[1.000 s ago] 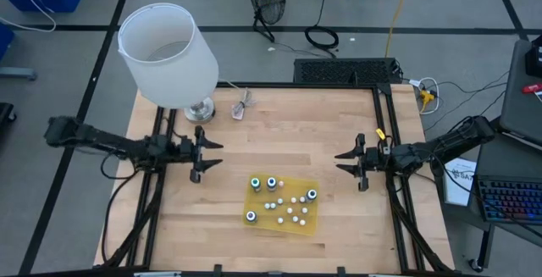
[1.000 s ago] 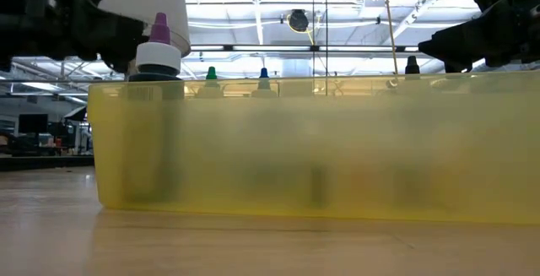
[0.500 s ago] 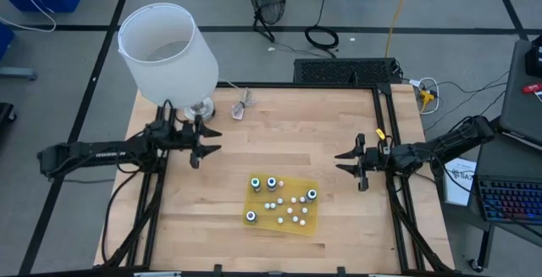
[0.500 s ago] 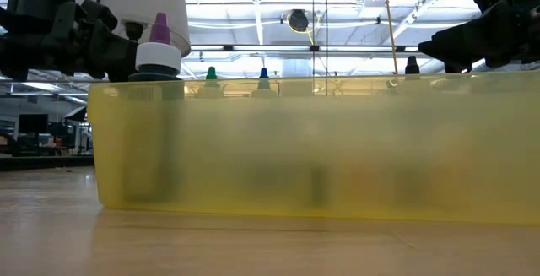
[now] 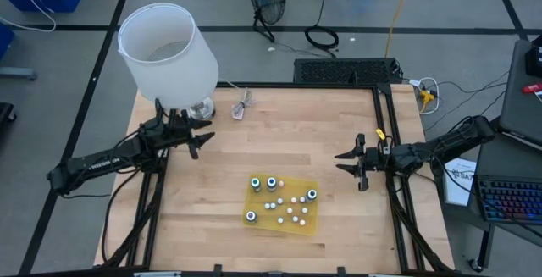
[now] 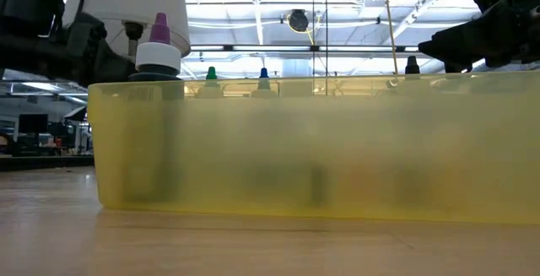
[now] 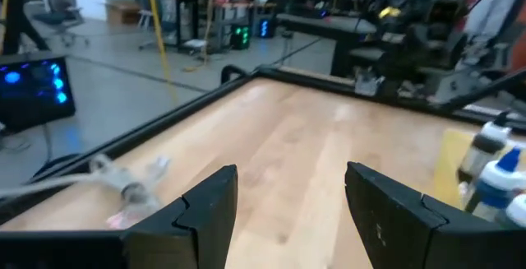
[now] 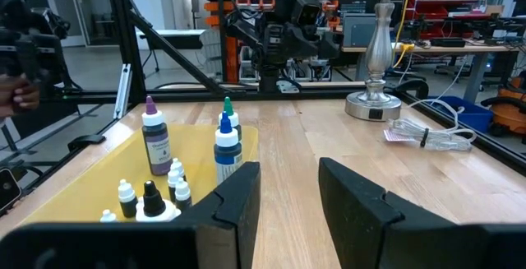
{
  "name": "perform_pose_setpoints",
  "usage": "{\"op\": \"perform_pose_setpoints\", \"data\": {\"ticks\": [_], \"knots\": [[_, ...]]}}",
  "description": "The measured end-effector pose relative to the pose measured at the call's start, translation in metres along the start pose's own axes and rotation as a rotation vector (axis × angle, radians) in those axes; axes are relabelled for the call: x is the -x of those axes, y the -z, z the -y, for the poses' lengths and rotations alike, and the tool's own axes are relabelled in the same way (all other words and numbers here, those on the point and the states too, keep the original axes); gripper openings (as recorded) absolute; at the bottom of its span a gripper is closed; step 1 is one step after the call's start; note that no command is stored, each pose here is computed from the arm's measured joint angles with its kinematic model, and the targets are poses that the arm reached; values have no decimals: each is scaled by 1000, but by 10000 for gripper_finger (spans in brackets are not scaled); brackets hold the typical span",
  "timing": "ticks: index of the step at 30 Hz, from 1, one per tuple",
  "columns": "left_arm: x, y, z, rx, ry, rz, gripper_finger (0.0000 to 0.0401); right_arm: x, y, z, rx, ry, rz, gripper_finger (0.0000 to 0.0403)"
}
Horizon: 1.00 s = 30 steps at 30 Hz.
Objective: Pick & Place food coloring
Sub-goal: Return to Home Position
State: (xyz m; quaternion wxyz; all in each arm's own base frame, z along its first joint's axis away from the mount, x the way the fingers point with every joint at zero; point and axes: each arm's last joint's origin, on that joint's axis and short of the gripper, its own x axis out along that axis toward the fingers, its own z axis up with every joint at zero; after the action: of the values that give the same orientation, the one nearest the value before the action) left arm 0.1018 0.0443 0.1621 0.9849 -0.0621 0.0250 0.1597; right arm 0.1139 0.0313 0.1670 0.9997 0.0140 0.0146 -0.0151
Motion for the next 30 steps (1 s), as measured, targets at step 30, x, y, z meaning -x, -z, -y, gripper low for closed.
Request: {"op": "perform_pose_setpoints", "data": {"ticks": [30], "knots": [[2,4,-3,-68,-96,-32,225,0,0,0,0,0,0,114]]}}
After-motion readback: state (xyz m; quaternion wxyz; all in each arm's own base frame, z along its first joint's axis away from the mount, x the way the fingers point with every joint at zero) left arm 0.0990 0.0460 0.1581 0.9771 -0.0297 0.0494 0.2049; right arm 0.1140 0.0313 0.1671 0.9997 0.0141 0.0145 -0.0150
